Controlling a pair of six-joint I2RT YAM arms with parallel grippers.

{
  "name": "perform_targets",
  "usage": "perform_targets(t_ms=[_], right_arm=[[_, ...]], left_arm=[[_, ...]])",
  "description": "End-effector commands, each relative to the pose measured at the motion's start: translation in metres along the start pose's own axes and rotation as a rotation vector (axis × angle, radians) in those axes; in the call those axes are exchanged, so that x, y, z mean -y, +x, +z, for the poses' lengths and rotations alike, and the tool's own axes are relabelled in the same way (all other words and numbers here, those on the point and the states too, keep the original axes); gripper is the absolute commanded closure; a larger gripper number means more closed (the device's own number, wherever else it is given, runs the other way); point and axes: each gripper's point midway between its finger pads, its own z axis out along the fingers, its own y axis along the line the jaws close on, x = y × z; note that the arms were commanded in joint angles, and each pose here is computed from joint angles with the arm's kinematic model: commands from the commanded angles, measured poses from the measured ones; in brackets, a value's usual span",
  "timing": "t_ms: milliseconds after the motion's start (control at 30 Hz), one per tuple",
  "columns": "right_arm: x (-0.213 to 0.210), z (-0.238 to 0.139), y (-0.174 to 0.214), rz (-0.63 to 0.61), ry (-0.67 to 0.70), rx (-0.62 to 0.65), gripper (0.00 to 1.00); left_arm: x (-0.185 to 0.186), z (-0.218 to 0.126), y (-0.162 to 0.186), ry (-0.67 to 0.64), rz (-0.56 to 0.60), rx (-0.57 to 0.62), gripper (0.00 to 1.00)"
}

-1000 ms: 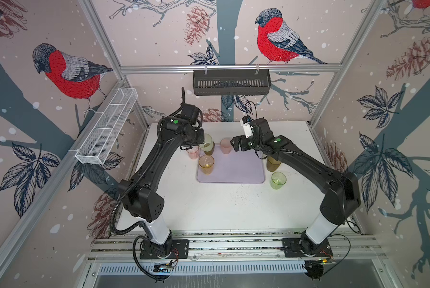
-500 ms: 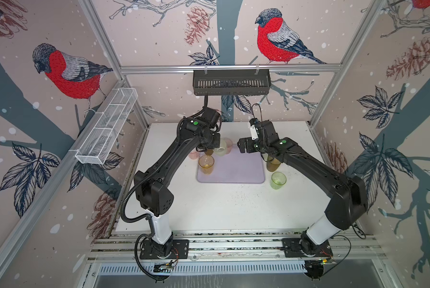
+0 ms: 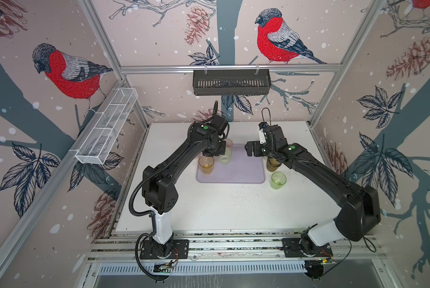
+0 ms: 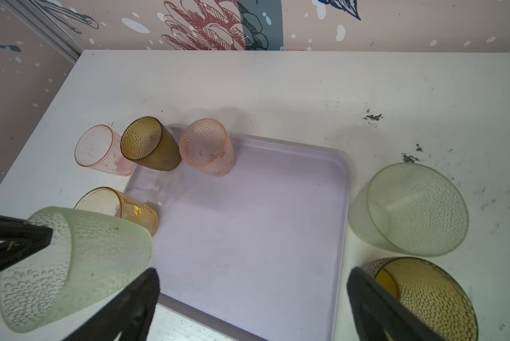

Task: Place the glasses into the tray
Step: 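Lower the green glass onto the tray beside the yellow glass with left gripper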

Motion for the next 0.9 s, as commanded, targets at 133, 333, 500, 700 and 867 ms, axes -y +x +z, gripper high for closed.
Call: perform_targets(t_ms=[133,333,500,700,867], right_arm=[[0.001,-0.006,-0.008,0.003,0.006,0.034,0.00],[0.001,-0.006,-0.004,0.009,-0.003,0.031,0.00],[-0.003,-0.005,0.000,0.011,-0.015,0.023,0.00],[0.000,-0.005,0.000,0.010,-0.006,0.024,0.00],[0.000,-0.004,-0.001,0.011,-0.003,0.027,0.00]], left_arm=[[-0.002,0.016,0.002,-0.022,-0.019,-0.002,1.00],[-0.001,0.029,0.006,-0.021,-0.019,-0.017,1.00],[-0.002,0.038,0.005,-0.029,-0.021,-0.024,1.00],[-0.002,0.047,0.006,-0.035,-0.020,-0.036,1.00],[-0.003,0.055,0.007,-0.048,-0.015,-0.053,1.00]])
